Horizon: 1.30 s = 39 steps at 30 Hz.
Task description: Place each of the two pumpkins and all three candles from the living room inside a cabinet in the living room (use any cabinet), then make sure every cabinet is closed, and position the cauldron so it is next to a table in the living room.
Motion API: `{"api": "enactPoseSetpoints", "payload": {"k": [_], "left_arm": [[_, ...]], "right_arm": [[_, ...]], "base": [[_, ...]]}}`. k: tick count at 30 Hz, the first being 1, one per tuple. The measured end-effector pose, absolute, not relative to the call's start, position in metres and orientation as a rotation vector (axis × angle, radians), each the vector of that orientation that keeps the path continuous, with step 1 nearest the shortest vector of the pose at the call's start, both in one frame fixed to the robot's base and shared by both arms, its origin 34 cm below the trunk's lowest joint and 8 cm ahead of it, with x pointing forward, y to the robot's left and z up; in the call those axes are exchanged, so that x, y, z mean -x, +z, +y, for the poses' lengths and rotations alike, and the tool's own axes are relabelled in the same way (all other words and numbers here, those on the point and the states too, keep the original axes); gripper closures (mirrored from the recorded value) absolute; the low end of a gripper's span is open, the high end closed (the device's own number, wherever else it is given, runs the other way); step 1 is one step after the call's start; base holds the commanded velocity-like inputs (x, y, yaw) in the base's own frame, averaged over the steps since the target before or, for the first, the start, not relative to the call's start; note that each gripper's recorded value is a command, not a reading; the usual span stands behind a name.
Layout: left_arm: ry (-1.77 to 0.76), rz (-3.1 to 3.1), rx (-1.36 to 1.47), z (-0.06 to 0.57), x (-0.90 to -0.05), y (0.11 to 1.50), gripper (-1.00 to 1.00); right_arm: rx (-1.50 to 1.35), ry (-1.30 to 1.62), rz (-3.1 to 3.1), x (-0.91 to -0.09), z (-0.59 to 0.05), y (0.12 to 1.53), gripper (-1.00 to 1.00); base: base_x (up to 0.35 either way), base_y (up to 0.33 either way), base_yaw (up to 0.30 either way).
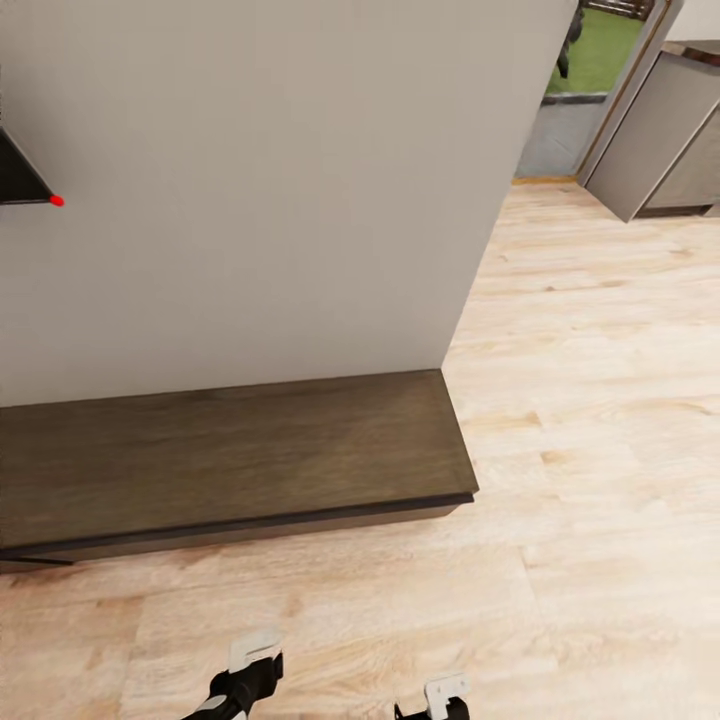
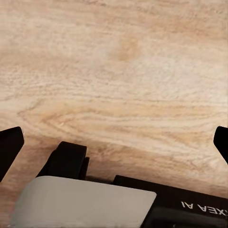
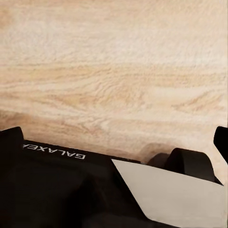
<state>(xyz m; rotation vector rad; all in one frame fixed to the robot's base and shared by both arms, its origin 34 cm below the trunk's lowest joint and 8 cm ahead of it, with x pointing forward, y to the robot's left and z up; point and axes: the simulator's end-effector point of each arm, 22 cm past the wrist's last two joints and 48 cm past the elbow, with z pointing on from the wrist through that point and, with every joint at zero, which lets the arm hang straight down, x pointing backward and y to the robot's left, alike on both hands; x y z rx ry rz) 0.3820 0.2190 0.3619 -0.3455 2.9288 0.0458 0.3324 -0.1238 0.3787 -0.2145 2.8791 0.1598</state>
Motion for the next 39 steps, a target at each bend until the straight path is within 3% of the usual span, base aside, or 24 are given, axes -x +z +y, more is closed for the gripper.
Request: {"api": "enactPoseSetpoints", "payload": {"k": [13,25,30,39], "left_arm": [[0.073,3.060,0.351,0.220,-0.278,0.388,-1.00],[0.222,3.143,0.327,0.265,-0.218,0.417,-1.00],[0.230,3.440,0.333,0.261,-0.125,0.444,-1.00],[0.260,3.499,0.341,0.274,-0.110,0.463,-1.00]], "right_arm": [[0.223,0.144,2.950,-0.291,-0.139,0.400,-1.00],[0.226,0.067,3.035,-0.237,-0.165,0.423,-1.00],[0.280,-0.069,3.182,-0.197,-0.187,0.433,-1.00],[0.289,-0.065,3.200,-0.187,-0.186,0.449,-1.00]], "base": [[0.000,0.000,0.000],[0.000,0.000,0.000],[0.000,0.000,0.000],[0.000,0.000,0.000]]}}
